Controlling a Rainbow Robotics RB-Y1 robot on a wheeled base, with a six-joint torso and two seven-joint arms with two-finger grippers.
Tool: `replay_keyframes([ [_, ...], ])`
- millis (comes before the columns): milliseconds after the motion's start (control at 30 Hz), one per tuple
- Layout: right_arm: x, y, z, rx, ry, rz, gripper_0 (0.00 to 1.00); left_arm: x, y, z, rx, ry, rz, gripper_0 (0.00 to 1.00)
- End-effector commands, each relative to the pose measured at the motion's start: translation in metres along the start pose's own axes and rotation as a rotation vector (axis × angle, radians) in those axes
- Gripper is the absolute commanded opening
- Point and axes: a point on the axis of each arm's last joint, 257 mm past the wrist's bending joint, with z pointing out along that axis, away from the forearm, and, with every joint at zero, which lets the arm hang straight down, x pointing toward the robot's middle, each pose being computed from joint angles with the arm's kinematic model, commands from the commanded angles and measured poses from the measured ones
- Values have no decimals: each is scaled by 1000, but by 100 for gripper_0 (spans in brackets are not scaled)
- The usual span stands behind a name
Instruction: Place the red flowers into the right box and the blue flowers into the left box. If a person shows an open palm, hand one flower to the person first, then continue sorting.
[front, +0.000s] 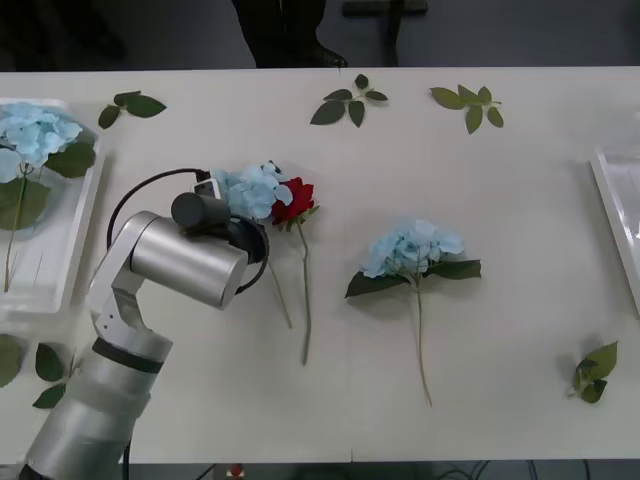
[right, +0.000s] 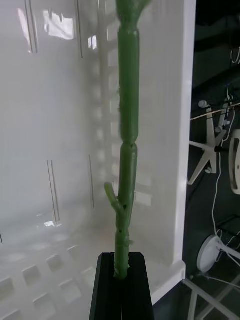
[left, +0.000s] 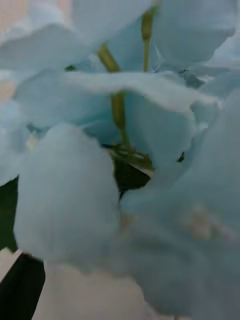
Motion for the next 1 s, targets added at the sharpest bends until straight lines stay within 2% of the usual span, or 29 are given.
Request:
replay_keyframes([
  [33, -2, 11, 8, -22, -12, 81, 0, -20, -33, 0, 56, -45, 3, 85],
  [233, 4, 26, 19, -42, -12, 89, 0, -29, -42, 6, 60, -51, 24, 85],
  [300, 6, 29, 20, -43, -9, 84, 4, -31, -43, 7, 61, -52, 30, 85],
  [333, 5, 31, 20, -45, -10, 83, 10, -31, -43, 8, 59, -52, 32, 85],
  [400, 5, 33, 20, -48, -10, 85, 34, -31, -42, 11, 57, -51, 38, 85],
  [433, 5, 33, 20, -48, -10, 83, 58, -31, -40, 13, 52, -52, 44, 85],
  [500, 6, 33, 20, -48, -10, 79, 85, -31, -36, 18, 44, -55, 53, 85],
  [567, 3, 34, 19, -52, -16, 76, 93, -33, -30, 24, 34, -62, 62, 84],
  [633, -3, 34, 14, -61, -30, 72, 97, -34, -24, 30, 29, -67, 73, 75],
  [667, -6, 35, 10, -69, -34, 74, 97, -34, -22, 32, 28, -71, 77, 65],
  [700, -12, 35, 3, -86, -45, 70, 97, -34, -21, 34, 28, -73, 81, 47],
  [733, -15, 36, -3, -103, -49, 63, 97, -34, -19, 35, 24, -73, 85, 33],
  [767, -21, 35, -13, -127, -60, 61, 97, -35, -16, 35, 21, -74, 86, 12],
  [800, -25, 36, -22, -150, -70, 52, 97, -35, -17, 35, 22, -73, 88, 1],
  [1000, -52, 80, -90, -351, -143, -79, 97, -39, -18, 33, 40, -71, 76, 0],
])
